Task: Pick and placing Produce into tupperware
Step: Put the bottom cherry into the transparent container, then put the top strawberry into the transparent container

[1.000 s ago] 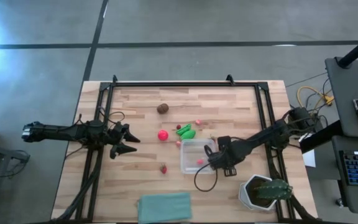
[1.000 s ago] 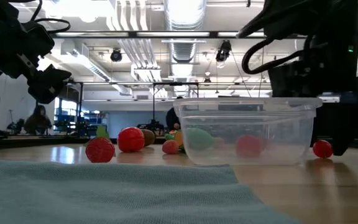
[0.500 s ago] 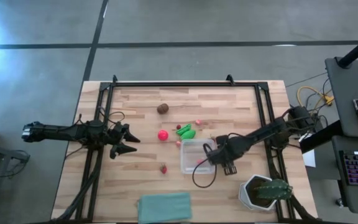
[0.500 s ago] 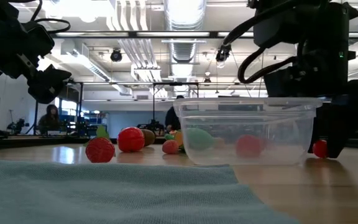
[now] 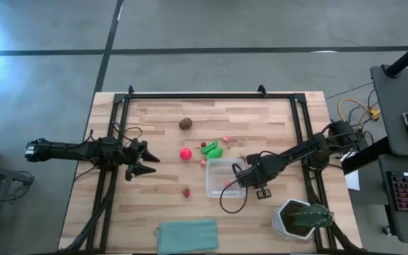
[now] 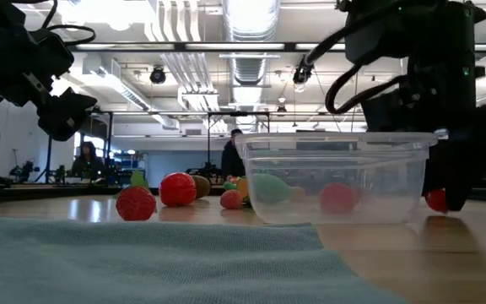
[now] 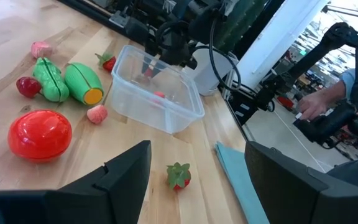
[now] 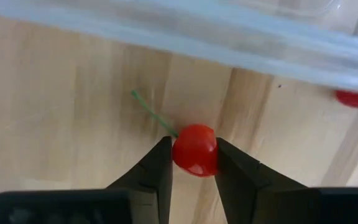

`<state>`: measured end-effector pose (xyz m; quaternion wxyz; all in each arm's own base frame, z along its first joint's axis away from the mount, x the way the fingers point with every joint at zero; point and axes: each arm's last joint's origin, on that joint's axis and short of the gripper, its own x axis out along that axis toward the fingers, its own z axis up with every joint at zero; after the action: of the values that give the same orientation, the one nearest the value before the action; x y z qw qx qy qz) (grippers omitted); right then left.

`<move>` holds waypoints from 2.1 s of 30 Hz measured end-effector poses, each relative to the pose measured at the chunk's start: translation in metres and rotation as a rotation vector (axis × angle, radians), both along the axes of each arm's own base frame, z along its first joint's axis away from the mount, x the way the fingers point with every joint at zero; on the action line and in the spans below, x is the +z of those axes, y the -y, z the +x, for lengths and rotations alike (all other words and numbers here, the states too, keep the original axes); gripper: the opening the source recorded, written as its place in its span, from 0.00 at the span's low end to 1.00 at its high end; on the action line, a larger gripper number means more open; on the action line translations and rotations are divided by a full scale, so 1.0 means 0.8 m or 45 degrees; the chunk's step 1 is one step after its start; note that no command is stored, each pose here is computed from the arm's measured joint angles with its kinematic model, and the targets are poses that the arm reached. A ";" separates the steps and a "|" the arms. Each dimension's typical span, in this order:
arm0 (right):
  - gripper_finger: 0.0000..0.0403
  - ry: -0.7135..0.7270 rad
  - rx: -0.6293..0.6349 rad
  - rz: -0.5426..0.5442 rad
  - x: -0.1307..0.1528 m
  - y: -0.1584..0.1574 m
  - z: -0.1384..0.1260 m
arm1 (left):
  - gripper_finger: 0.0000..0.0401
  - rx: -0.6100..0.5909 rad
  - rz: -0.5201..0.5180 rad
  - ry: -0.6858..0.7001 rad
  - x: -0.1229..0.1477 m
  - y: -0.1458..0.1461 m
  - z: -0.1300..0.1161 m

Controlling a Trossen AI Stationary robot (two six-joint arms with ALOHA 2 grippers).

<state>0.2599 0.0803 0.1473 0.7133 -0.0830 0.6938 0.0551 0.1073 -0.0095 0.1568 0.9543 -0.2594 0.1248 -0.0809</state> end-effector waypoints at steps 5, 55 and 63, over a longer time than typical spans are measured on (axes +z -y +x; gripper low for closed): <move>0.25 0.066 -0.089 0.030 0.040 0.001 -0.003 | 0.61 0.000 0.000 0.001 0.000 0.000 0.000; 0.56 0.145 -0.956 -0.063 0.140 0.110 0.051 | 0.61 0.000 0.000 -0.001 0.000 0.000 0.000; 0.56 -0.040 -1.512 0.182 0.121 0.195 0.029 | 0.61 0.000 0.000 0.001 0.000 0.000 0.000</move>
<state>0.2831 -0.0758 0.2445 0.6156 0.3682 0.6264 -0.3052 0.1072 -0.0095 0.1568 0.9543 -0.2593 0.1246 -0.0810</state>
